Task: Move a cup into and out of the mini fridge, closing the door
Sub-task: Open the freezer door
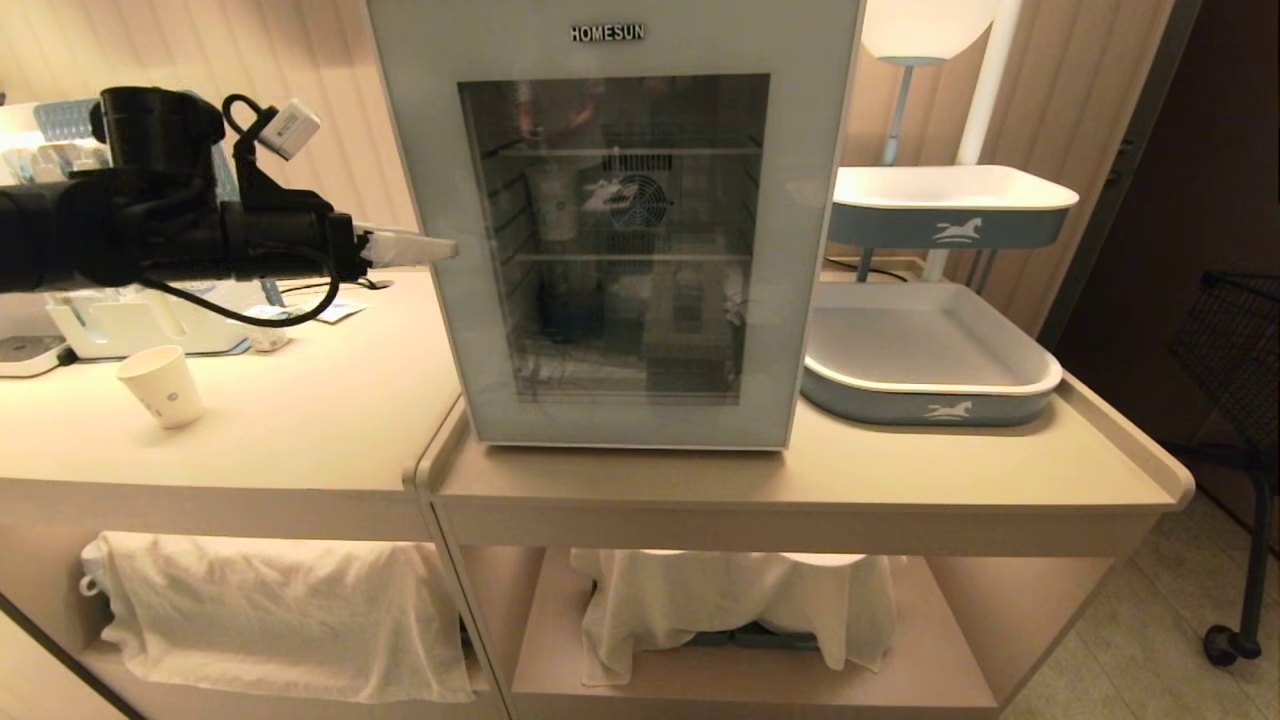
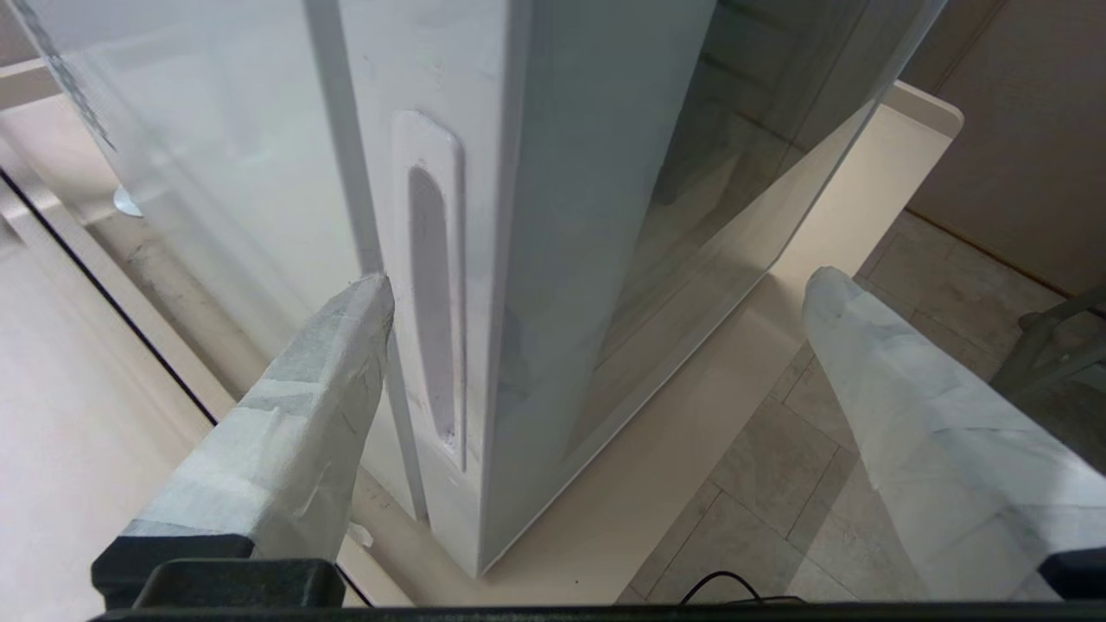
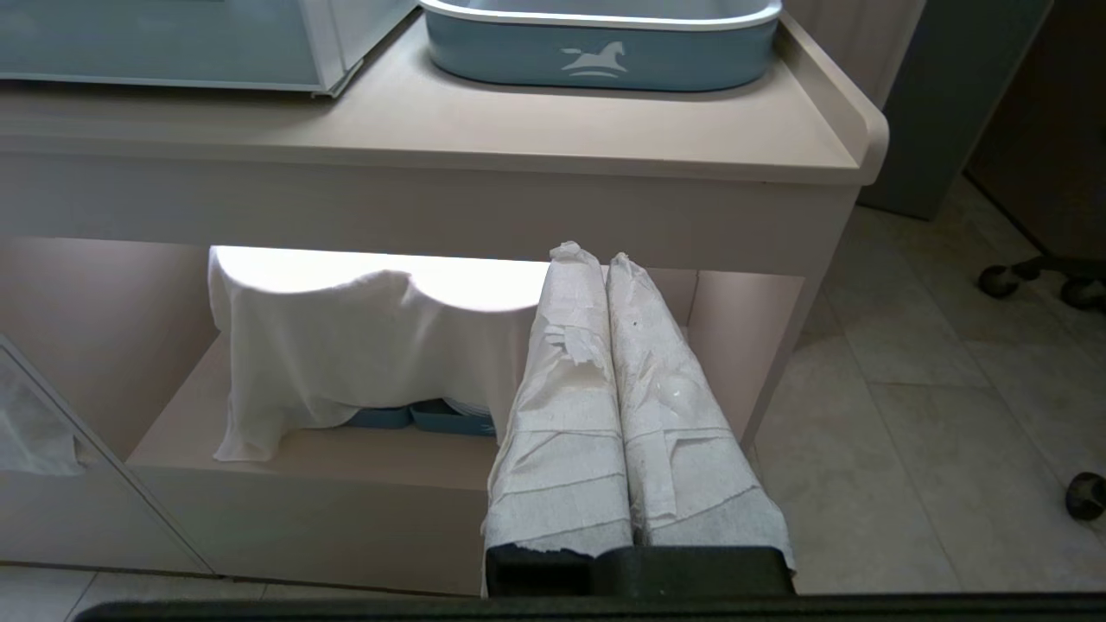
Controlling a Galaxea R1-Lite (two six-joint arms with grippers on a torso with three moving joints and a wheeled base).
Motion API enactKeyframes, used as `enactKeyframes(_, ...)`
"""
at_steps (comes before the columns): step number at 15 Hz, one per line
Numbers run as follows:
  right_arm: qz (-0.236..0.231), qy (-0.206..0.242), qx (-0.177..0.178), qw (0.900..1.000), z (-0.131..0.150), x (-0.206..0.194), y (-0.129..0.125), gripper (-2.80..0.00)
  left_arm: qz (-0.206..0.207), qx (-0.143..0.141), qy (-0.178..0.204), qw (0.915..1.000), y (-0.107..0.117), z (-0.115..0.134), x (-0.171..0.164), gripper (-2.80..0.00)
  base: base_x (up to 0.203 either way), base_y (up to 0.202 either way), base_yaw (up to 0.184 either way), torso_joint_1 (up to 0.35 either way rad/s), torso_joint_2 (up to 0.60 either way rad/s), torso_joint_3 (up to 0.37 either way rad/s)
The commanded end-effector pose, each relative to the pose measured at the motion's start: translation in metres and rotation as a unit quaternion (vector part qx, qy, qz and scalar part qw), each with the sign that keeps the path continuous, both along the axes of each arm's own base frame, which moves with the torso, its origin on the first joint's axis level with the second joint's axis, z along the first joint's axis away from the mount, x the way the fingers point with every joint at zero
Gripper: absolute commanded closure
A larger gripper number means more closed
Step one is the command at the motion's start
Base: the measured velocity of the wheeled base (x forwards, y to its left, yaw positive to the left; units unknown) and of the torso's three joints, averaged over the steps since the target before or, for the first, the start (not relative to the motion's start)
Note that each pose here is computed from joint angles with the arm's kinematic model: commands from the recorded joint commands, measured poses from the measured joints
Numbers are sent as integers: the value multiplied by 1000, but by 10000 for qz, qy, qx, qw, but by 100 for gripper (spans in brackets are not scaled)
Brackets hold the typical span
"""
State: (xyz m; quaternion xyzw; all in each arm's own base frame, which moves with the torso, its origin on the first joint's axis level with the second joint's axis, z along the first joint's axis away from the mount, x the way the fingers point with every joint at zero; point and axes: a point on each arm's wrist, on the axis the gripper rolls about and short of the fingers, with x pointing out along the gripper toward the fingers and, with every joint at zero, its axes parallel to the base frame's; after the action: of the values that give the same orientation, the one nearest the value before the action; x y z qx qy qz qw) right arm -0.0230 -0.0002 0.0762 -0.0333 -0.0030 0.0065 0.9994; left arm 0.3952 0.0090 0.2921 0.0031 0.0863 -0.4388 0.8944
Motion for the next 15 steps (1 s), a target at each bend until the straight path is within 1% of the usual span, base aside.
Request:
enactKeyframes(1,3,4,-5,10000,0,0,0,0,-14,-31,55,10000,0,-1,1,-280,0,0,0,0,0,0)
enactKeyframes(8,3,4,-5,10000,0,0,0,0,-156,-67,141,9998,-11,-2,-5,-280,0,0,0,0,0,0)
enactKeyframes(13,3,4,-5,10000,0,0,0,0,-167,-137,230,9995,-14,3,-16,-280,0,0,0,0,0,0)
enactKeyframes(15,3,4,-5,10000,0,0,0,0,-162,-138,229,9995,-13,1,-12,-280,0,0,0,0,0,0)
